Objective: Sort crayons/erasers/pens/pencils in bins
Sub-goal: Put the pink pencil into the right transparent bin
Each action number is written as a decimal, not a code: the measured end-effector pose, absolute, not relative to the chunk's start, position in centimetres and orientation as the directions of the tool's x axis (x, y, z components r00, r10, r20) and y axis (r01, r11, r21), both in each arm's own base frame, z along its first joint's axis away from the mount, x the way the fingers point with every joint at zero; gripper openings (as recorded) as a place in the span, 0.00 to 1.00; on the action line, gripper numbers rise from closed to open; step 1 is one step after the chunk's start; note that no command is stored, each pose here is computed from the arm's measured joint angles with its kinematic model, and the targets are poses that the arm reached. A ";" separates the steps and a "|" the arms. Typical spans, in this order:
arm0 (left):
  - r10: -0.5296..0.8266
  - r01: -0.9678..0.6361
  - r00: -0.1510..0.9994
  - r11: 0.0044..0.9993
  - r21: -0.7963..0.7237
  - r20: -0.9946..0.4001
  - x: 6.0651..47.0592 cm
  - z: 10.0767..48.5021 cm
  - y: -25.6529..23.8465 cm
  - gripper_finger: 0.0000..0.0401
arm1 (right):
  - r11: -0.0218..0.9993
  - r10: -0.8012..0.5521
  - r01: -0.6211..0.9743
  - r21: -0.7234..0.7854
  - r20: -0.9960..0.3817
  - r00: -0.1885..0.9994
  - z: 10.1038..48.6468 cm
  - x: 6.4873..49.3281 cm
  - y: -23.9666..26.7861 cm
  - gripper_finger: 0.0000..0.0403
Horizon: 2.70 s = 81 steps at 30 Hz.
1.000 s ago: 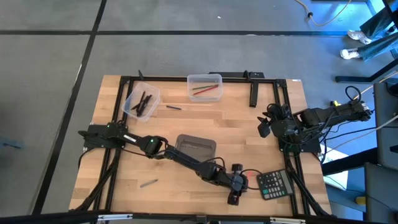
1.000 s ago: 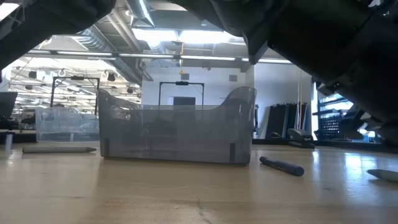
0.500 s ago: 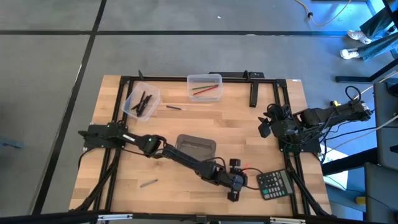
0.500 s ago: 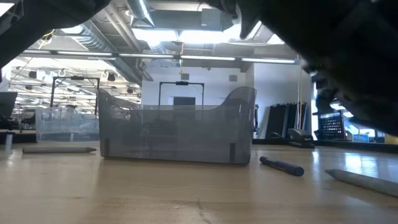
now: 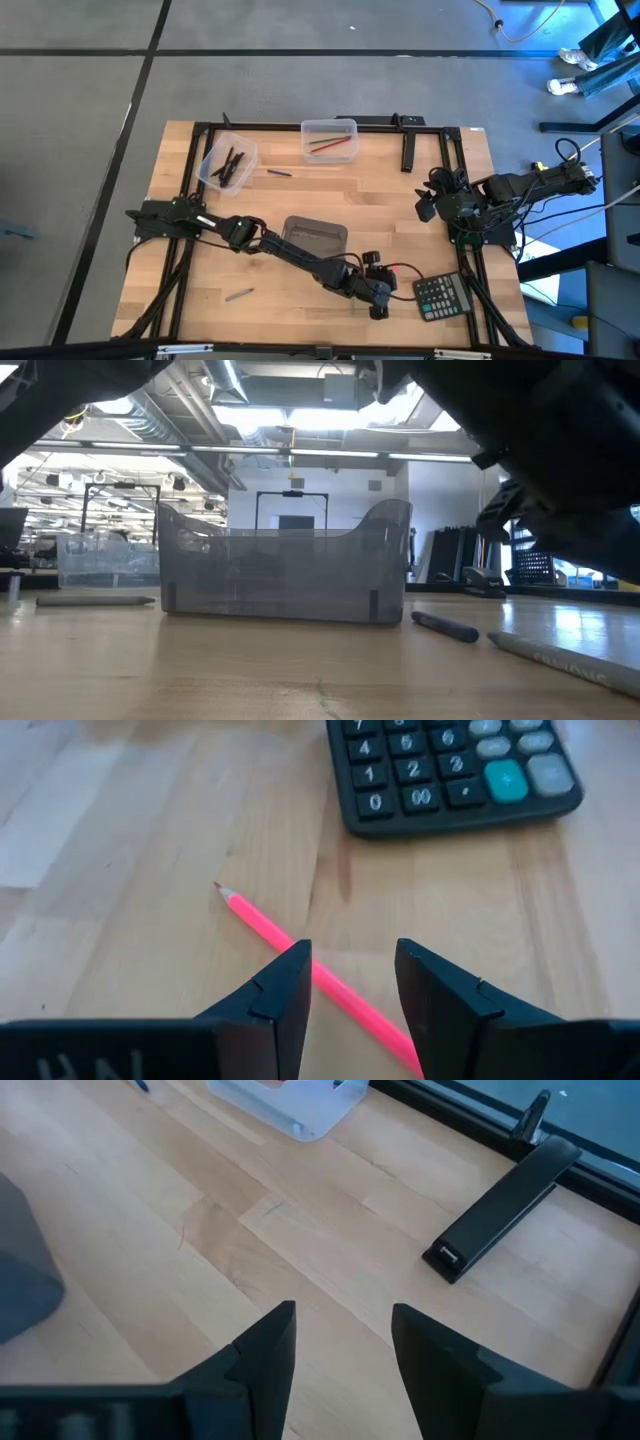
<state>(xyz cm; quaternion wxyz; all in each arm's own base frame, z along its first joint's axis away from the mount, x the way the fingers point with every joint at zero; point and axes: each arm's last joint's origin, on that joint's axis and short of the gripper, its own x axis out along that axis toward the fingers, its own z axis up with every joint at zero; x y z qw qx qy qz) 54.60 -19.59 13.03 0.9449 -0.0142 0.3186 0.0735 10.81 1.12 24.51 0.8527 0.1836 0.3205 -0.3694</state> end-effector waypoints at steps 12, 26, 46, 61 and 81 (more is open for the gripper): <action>0.103 -0.166 0.741 0.986 -0.033 -0.664 54.6 10.8 -18.7 0.35 | 0.654 -0.508 0.752 0.075 -0.693 0.511 24.4 10.7 1.1 0.42; 0.034 0.044 0.718 0.995 0.094 -0.696 54.6 10.6 -18.3 0.15 | 0.661 -0.493 0.747 0.074 -0.708 0.506 24.4 10.6 1.1 0.42; 0.023 0.109 0.736 0.982 0.153 -0.676 55.5 11.5 -16.6 0.02 | 0.652 -0.524 0.757 0.041 -0.697 0.489 24.3 10.4 1.0 0.42; 0.056 0.055 0.761 0.987 0.149 -0.646 54.8 18.9 -13.9 0.03 | 0.603 -0.582 0.798 0.019 -0.674 0.456 24.4 9.3 0.5 0.42; 0.128 0.043 0.691 0.975 0.217 -0.712 52.5 26.0 -3.7 0.01 | 0.527 -0.680 0.850 0.009 -0.595 0.428 24.6 9.1 0.2 0.42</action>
